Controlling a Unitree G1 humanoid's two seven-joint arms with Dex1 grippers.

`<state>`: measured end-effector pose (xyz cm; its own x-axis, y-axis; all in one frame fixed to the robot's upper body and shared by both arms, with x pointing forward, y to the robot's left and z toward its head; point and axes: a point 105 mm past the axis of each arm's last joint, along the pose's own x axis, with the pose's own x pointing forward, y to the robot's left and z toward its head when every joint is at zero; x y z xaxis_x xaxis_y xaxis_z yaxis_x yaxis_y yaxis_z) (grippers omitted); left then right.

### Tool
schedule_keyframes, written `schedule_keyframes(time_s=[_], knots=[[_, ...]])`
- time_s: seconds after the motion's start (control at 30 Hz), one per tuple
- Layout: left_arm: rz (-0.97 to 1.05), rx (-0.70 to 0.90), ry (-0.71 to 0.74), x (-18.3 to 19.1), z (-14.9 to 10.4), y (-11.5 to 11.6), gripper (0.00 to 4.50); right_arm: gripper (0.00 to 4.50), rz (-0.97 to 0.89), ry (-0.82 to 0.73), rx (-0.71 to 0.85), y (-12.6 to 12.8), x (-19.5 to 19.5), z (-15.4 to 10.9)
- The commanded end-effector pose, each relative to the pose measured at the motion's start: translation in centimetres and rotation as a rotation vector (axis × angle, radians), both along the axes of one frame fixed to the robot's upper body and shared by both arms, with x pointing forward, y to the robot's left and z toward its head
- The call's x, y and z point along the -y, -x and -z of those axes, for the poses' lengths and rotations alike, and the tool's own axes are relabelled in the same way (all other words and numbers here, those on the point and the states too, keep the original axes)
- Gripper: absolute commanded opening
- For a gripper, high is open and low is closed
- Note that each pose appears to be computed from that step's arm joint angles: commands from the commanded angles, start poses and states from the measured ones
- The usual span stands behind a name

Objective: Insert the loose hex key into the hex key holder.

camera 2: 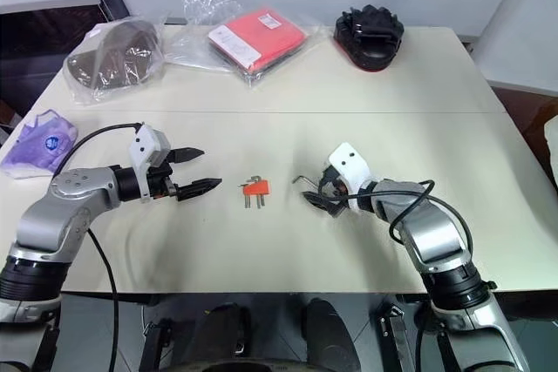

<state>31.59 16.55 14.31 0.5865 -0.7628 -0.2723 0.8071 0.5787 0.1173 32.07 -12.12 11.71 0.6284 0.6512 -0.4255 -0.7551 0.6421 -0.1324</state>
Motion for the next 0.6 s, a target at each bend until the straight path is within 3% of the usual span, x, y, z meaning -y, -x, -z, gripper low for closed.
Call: schedule_keyframes(time_s=[0.03,0.1,0.2,0.4,0.6], knots=[[0.03,0.05,0.001,0.1,-1.5,0.0,4.5,4.46,-0.245,-0.003,0.139,0.7,-2.9,-3.8],[0.033,0.053,-0.001,0.1,-1.7,-0.1,4.5,4.46,-0.305,0.039,0.165,0.4,-3.4,-4.0],[0.033,0.058,-0.002,0.1,-1.8,-0.2,4.5,4.46,-0.403,0.169,0.194,-0.1,-3.8,-2.6],[0.025,0.064,-0.009,0.0,-1.8,0.1,4.5,4.46,-0.477,0.267,0.206,-1.7,-4.9,0.3],[0.01,0.063,-0.012,-0.3,-1.8,0.6,4.5,4.46,-0.501,0.273,0.217,-2.6,-5.4,1.1]])
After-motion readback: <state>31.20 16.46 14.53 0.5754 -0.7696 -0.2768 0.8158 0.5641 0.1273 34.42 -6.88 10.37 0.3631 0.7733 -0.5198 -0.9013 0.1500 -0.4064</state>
